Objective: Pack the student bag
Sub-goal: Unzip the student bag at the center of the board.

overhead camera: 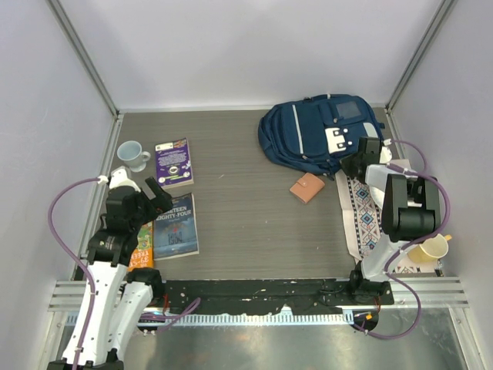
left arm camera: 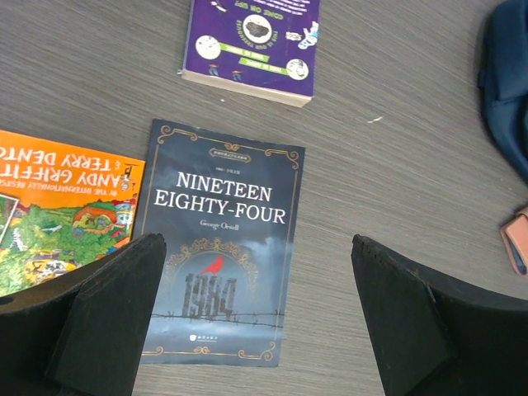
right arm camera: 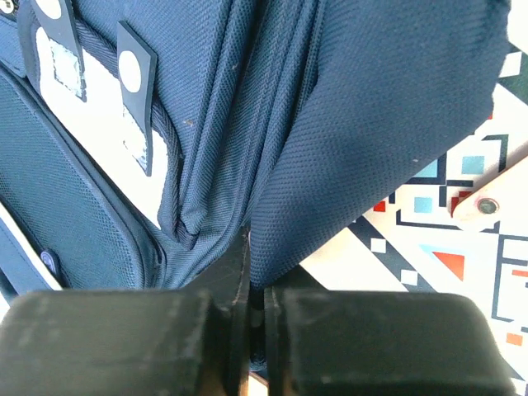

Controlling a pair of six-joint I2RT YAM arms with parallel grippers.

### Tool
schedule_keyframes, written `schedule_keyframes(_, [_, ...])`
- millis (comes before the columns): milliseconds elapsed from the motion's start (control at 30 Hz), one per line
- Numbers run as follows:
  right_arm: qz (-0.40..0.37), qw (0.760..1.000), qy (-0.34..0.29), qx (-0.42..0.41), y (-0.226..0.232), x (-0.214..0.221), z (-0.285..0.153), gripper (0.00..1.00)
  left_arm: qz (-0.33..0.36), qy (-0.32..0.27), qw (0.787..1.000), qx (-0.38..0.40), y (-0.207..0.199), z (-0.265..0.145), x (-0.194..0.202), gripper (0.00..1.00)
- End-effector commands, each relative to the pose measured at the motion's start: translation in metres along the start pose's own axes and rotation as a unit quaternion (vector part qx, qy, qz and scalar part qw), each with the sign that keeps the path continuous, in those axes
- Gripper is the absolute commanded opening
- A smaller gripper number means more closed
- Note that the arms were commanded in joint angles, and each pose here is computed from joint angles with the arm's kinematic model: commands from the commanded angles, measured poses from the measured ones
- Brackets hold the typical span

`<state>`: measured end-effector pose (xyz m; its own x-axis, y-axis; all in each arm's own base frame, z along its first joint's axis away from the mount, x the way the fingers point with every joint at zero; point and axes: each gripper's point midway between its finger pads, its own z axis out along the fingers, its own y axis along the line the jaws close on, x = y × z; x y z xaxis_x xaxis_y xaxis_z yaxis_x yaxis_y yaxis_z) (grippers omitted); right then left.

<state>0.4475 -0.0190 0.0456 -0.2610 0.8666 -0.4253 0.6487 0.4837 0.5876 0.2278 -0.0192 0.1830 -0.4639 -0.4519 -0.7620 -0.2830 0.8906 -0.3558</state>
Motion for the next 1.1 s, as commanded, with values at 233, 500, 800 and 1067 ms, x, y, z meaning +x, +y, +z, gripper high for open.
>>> schedule_keyframes(233, [-0.021,0.986,-0.003,-0.163,0.111,-0.041,-0.066,0.01,-0.077,-0.057,0.978,0.184,-0.075,-0.020,-0.038,1.00])
schedule_keyframes(500, [-0.021,0.966,0.007,-0.258,0.180,-0.039,-0.129,0.01,-0.036,-0.008,0.975,0.221,-0.113,0.002,-0.041,1.00])
schedule_keyframes(800, [-0.022,0.965,0.027,-0.259,0.210,0.025,-0.176,0.01,0.080,-0.011,0.966,0.246,-0.224,0.005,-0.003,1.00])
schedule_keyframes(1067, [-0.008,0.959,0.063,-0.277,0.213,0.061,-0.198,0.01,0.100,0.005,0.947,0.304,-0.292,0.008,0.042,1.00])
